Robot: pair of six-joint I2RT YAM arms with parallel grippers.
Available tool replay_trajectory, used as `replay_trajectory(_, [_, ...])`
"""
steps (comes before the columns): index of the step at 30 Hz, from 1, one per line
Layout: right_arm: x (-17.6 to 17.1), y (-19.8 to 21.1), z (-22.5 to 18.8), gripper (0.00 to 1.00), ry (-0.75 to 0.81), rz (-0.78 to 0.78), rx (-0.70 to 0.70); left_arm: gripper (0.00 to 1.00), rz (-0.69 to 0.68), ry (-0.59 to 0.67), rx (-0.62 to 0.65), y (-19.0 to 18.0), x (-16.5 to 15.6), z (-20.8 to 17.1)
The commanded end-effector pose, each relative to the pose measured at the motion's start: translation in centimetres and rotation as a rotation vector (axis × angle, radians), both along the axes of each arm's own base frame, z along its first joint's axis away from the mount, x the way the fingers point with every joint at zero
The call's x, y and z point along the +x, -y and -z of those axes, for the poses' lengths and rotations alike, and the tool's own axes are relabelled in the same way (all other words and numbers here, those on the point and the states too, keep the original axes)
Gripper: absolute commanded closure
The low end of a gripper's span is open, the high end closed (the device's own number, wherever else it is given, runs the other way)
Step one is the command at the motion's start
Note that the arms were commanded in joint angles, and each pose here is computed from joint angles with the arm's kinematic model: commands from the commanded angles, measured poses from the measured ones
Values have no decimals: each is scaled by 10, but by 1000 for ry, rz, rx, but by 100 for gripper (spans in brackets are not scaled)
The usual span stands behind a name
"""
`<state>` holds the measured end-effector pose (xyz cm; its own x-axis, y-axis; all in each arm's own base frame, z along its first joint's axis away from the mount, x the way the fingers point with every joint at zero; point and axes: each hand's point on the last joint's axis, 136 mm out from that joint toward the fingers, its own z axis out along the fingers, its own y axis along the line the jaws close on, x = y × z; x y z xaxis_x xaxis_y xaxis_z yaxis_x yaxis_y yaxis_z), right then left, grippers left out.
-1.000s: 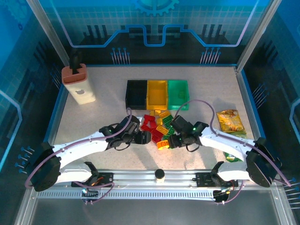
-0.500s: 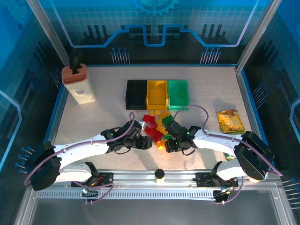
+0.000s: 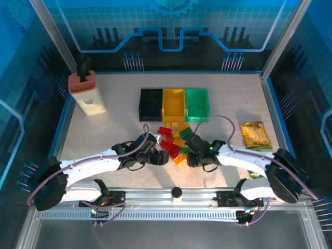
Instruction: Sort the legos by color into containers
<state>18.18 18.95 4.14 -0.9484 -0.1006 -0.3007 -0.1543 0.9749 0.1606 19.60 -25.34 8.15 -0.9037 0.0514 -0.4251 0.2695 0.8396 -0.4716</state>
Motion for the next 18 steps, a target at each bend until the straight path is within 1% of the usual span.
replay_trajectory(1, [9, 18, -35, 68, 87, 14, -49, 39, 15, 18, 20, -1, 0, 4])
replay_trajectory(4, [31, 26, -65, 68, 153, 29, -17, 39, 19, 25, 23, -1, 0, 3])
replay_trajectory(7, [60, 35, -89, 69, 204, 61, 19, 39, 23, 28, 22, 0, 1, 1])
replay_trajectory(11, [110, 39, -120, 69, 262, 75, 42, 39, 33, 37, 20, 1, 0, -4])
replay_trajectory(15, [157, 38, -128, 69, 258, 70, 32, 39, 41, 60, 36, 0, 0, -10])
replay_trajectory(18, [190, 38, -126, 70, 245, 67, -11, 39, 46, 72, 45, -1, -1, -14])
